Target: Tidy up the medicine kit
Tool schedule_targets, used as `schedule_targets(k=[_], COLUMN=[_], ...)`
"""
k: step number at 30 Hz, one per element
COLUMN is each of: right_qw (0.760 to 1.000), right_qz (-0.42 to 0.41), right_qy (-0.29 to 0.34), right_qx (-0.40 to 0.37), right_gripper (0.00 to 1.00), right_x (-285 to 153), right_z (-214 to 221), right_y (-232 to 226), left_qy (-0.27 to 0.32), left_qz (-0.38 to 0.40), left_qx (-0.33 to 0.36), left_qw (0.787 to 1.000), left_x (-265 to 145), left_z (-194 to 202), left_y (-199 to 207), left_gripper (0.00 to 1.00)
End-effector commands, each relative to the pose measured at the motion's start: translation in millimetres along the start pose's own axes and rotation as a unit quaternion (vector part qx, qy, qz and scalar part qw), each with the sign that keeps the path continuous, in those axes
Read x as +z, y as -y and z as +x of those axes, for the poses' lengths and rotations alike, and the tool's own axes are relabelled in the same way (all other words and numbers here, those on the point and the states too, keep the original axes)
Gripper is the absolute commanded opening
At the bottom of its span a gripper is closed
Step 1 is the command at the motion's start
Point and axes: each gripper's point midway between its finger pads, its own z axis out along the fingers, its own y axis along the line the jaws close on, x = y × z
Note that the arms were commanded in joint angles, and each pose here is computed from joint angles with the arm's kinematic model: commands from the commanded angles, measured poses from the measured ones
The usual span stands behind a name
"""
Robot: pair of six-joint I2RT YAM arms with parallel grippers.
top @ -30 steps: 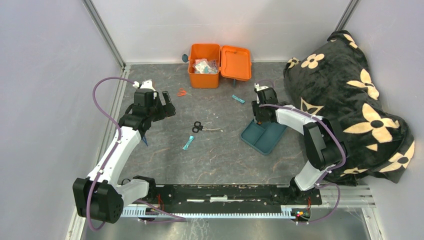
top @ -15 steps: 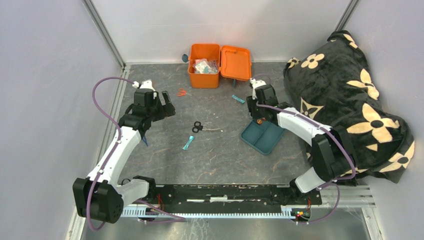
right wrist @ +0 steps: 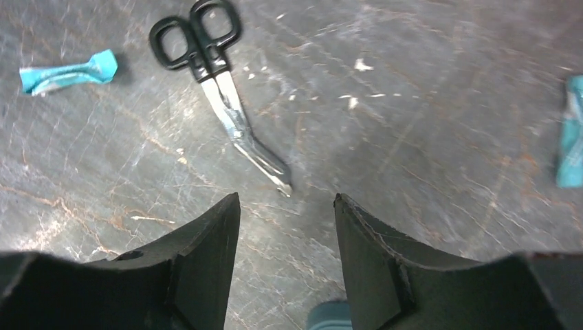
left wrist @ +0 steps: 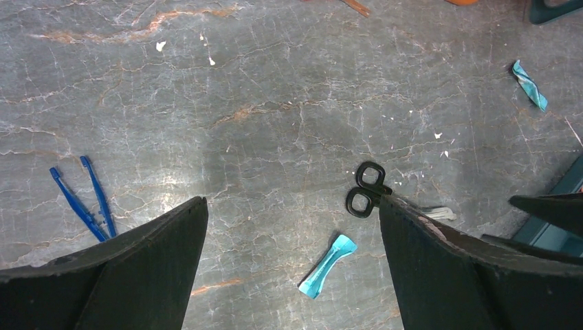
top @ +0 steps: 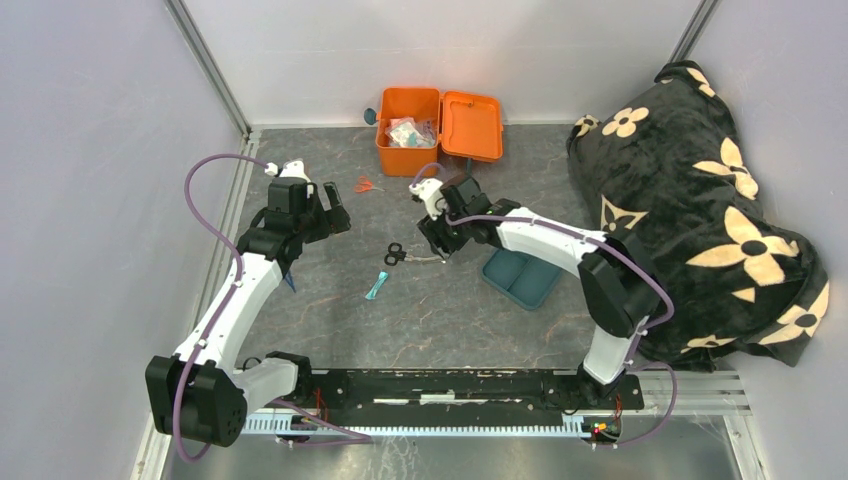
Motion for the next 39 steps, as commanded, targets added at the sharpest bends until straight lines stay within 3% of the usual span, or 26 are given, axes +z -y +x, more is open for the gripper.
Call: schedule_targets(k=[1, 12, 27, 33, 39], right_qw=[0.997, 0.985, 0.975, 0.973, 0.974], right_qz=[-0.044, -0.076, -0.086, -0.056, -0.039], right_qy=[-0.019, -0.04, -0.108, -0.151, -0.175], right_qx=[-0.068, -0.148, -0.171, -0.164, -0.142], right_gripper=[0.6, 0.67, 0.63, 0.57, 0.43], right_x=[14, 60, 81, 81, 76], right_z=[-2, -19, 20, 46, 70], right_y=[-19, -42, -42, -30, -28], left_qy=[0.02, 0.02, 0.044, 0.041, 0.038], left_qz=[0.0, -0.001, -0.021, -0.021, -0.02], left_qx=[0.001, 0.001, -0.005, -0.006, -0.005], left_qw=[1.0, 1.0, 0.999, 0.999, 0.999], left_x=[-2, -2, -10, -9, -8], left_z=[-10, -10, -19, -18, -16], left_y=[0, -1, -9, -9, -9], left_gripper=[1.0, 1.0, 1.0, 1.0, 1.0])
